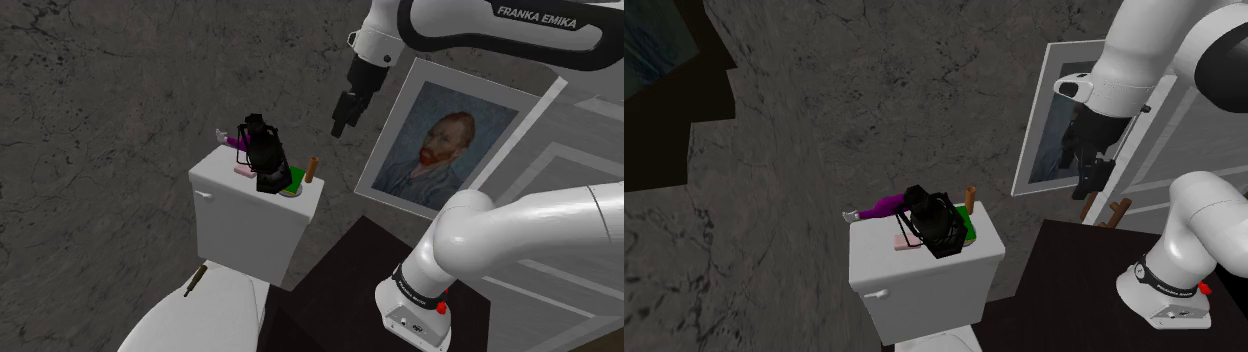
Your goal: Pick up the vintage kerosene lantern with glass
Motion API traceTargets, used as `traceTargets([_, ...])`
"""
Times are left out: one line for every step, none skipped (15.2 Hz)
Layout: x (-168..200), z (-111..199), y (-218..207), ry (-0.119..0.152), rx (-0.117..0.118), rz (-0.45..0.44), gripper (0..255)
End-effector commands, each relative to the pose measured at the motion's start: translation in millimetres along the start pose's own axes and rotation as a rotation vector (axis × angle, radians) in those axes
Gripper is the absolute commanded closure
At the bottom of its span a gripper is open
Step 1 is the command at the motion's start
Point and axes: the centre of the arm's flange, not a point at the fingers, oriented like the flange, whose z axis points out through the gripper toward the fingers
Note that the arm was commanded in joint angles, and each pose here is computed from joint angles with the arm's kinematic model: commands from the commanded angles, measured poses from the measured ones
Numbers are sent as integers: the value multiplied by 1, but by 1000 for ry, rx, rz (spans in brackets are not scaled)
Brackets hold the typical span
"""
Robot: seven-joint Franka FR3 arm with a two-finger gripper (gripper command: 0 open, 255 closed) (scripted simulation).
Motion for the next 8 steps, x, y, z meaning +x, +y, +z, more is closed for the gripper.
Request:
traceTargets([0, 0, 0, 0, 0, 0, 0])
traceTargets([10, 6, 5, 4, 0, -8, 0])
traceTargets([20, 13, 10, 8, 0, -15, 0])
traceTargets([30, 19, 15, 12, 0, -23, 0])
traceTargets([39, 26, 19, 16, 1, -31, 0])
traceTargets([49, 32, 24, 19, 1, -38, 0])
traceTargets([60, 38, 29, 23, 1, -46, 0])
traceTargets([70, 45, 33, 27, 1, -54, 0])
